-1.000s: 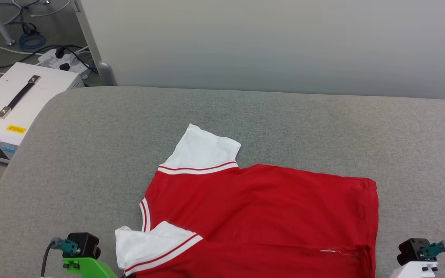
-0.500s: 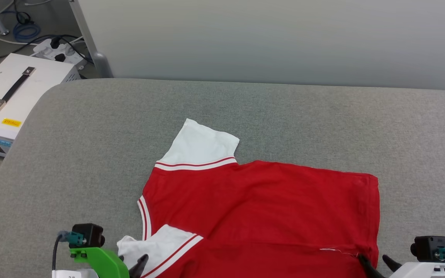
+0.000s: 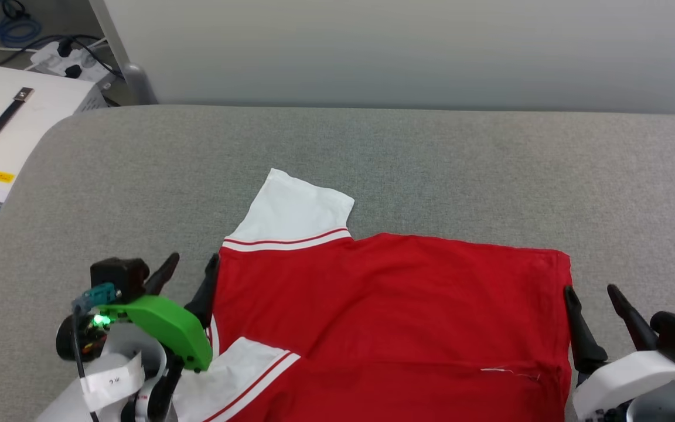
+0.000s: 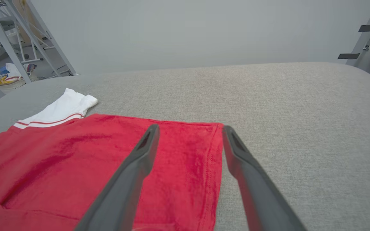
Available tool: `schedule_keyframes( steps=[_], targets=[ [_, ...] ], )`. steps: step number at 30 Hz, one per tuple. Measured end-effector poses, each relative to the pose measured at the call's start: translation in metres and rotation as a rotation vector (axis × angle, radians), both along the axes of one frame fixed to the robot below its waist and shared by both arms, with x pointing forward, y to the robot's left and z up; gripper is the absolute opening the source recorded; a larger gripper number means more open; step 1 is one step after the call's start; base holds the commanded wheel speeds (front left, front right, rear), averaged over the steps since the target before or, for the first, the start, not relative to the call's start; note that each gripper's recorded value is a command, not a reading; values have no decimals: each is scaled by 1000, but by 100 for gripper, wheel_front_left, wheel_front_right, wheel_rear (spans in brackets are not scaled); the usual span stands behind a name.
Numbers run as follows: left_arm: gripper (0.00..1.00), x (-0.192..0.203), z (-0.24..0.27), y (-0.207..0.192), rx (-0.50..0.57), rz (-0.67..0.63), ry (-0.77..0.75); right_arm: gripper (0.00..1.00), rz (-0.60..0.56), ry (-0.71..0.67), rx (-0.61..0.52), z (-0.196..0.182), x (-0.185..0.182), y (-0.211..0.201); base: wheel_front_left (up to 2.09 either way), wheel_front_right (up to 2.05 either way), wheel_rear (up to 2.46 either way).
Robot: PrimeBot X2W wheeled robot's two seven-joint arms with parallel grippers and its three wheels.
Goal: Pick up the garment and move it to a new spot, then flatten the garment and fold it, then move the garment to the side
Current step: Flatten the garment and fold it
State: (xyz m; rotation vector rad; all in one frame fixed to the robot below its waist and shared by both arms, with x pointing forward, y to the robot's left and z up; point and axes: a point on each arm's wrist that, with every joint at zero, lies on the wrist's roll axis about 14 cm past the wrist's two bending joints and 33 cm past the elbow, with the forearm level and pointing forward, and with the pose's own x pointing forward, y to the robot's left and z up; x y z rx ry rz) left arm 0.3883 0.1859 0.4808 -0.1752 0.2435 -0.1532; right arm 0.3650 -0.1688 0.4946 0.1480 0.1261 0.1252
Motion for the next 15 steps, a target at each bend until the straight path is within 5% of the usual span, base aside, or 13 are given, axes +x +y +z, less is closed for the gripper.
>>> schedule_keyframes(
  steps=[8, 15],
  targets=[
    [100, 74, 12, -12, 13, -58, -58, 100, -11, -46, -11, 9, 29, -2, 0, 0, 0],
    [100, 126, -11, -28, 18, -177, 108, 100, -37, -37, -16, 2, 42, -10, 0, 0, 0]
  ],
)
